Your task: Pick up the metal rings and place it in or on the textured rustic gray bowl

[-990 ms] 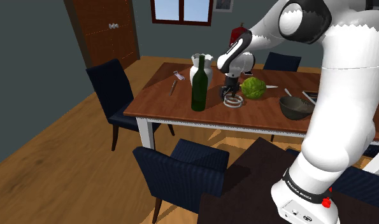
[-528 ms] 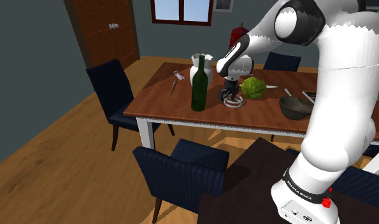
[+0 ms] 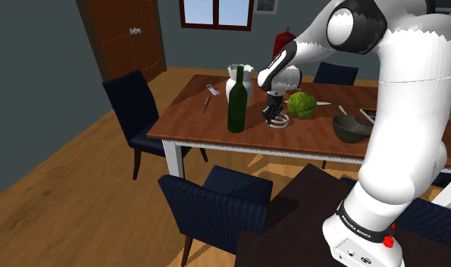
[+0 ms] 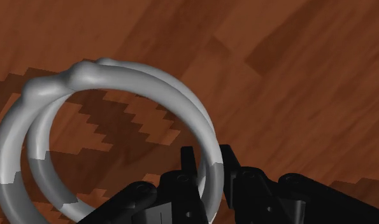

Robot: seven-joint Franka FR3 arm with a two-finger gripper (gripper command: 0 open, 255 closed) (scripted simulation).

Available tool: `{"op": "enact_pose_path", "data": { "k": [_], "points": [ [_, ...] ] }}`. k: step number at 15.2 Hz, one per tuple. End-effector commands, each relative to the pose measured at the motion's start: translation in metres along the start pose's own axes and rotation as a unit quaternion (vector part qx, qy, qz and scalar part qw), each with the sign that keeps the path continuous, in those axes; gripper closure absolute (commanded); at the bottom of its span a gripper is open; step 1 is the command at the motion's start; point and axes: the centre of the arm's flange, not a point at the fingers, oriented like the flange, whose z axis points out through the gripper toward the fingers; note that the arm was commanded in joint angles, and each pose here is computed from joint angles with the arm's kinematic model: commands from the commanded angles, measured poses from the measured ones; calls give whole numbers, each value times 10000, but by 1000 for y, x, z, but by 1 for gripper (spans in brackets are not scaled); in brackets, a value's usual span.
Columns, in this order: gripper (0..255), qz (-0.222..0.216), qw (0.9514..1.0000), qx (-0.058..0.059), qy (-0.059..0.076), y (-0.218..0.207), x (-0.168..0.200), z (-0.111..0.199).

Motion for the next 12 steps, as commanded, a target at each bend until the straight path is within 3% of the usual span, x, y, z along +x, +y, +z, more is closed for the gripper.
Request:
{"op": "enact_pose_path", "data": {
  "k": [1,5,12],
  "points": [
    [255,-3,10000,0,-4,0,0,1],
    [255,-3,10000,0,-4,0,0,1],
    [255,-3,10000,0,-4,0,0,-36]
  ]
}}
